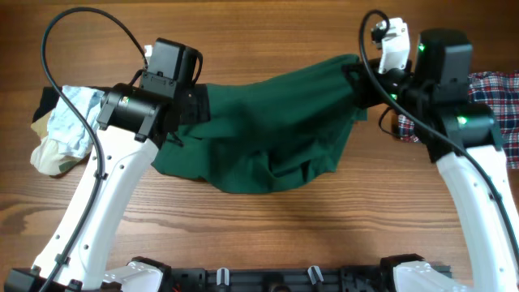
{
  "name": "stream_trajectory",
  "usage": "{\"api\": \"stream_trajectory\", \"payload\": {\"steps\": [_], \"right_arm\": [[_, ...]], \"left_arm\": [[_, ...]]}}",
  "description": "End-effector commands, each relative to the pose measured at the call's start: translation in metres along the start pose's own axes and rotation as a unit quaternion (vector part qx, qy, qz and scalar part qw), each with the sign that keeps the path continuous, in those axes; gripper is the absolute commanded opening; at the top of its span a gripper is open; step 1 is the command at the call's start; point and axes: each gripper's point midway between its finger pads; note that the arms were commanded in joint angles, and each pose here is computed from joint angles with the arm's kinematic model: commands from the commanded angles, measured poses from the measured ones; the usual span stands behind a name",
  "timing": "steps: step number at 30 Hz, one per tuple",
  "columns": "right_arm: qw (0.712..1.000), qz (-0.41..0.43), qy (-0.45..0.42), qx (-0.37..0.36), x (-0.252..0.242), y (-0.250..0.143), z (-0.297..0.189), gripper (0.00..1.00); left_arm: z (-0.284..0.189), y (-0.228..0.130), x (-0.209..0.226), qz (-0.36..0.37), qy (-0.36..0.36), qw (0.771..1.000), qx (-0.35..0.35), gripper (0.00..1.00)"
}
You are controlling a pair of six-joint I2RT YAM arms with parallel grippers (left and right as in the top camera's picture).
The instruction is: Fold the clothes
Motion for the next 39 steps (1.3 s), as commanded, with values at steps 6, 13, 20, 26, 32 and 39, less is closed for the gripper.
{"api": "stream_trajectory", "payload": {"steps": [6, 13, 20, 26, 32, 39], "right_arm": [[0.977, -0.085, 0.051, -0.188, 0.076, 0.094, -0.138, 0.04], [0.965, -0.084, 0.079, -0.234, 0.101, 0.117, -0.181, 0.04], [0.95, -0.083, 0.104, -0.281, 0.116, 0.14, -0.206, 0.04], [0.921, -0.124, 0.082, -0.359, 0.137, 0.176, -0.272, 0.04], [0.969, -0.031, 0.021, -0.243, 0.084, 0.154, -0.202, 0.04], [0.985, 0.046, -0.132, -0.106, -0.051, 0.138, -0.04, 0.05]], "left_arm": [[0.021, 0.0, 0.001, -0.005, 0.017, 1.0, 0.02, 0.94], [0.025, -0.004, -0.003, -0.003, 0.01, 0.999, 0.032, 0.93], [0.025, -0.004, -0.003, -0.003, 0.009, 0.999, 0.032, 0.92], [0.025, -0.004, -0.002, -0.003, 0.011, 0.999, 0.032, 0.78], [0.025, -0.006, -0.007, -0.004, -0.002, 0.999, 0.038, 0.84], [0.025, -0.001, -0.01, -0.007, -0.009, 1.0, 0.029, 0.86]]}}
Point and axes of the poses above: each gripper's point midway between its finger pads, its own z axis out along the fingers, its own x axis along the line the jaws close on, y = z × x, and after that the axes turned 12 degrees about -z, right-handed
